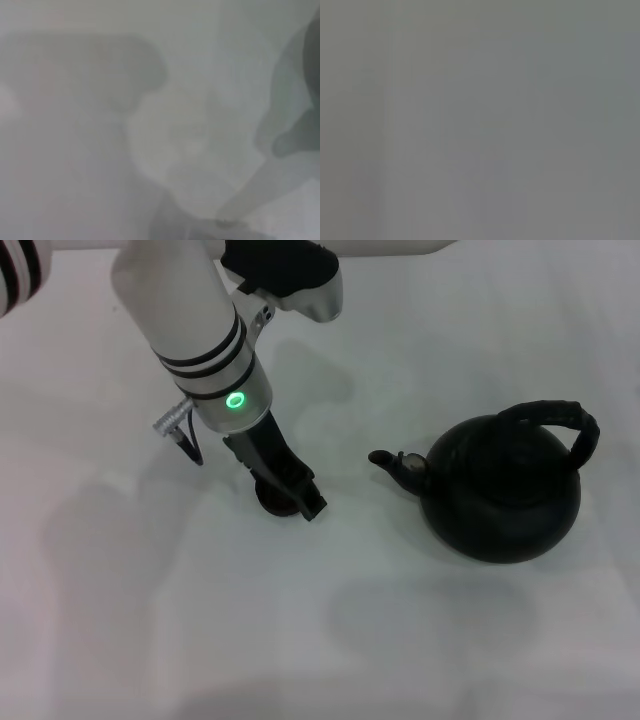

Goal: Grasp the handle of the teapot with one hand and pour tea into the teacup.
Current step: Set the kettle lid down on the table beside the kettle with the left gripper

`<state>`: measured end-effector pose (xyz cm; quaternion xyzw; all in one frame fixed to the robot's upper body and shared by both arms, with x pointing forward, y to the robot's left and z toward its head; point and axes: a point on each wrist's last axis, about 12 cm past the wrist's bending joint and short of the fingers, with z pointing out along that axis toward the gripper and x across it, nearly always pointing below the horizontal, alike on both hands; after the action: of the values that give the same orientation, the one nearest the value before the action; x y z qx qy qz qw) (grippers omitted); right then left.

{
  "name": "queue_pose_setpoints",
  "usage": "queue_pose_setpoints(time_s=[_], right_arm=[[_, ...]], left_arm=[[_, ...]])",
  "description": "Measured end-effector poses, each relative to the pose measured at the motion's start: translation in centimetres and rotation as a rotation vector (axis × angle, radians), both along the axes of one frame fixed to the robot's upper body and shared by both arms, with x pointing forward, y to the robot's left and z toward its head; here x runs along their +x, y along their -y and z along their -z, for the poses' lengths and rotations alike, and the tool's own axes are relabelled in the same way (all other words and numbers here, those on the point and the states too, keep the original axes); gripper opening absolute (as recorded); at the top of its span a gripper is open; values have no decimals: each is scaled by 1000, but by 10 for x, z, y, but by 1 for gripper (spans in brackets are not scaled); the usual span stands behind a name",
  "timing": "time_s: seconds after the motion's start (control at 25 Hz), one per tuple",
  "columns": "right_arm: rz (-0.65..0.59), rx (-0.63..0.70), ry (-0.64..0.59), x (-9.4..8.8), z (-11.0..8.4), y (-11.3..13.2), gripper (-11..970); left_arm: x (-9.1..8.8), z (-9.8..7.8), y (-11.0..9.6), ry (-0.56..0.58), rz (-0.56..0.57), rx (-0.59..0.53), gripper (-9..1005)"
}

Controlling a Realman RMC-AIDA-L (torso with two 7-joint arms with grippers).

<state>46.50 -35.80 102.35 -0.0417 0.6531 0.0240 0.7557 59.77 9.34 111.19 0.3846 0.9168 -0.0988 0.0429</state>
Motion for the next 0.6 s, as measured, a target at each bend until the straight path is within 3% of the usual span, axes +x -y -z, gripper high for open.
queue_pose_setpoints(time_s=[0.28,0.6], right_arm=[[4,-4,-1,-2,0,2,883],[11,-26,39,-9,-5,11,883]], left_arm=[[-4,-19,1,58,30,-92,871],[-13,-45,-41,171,-49,-165,872]])
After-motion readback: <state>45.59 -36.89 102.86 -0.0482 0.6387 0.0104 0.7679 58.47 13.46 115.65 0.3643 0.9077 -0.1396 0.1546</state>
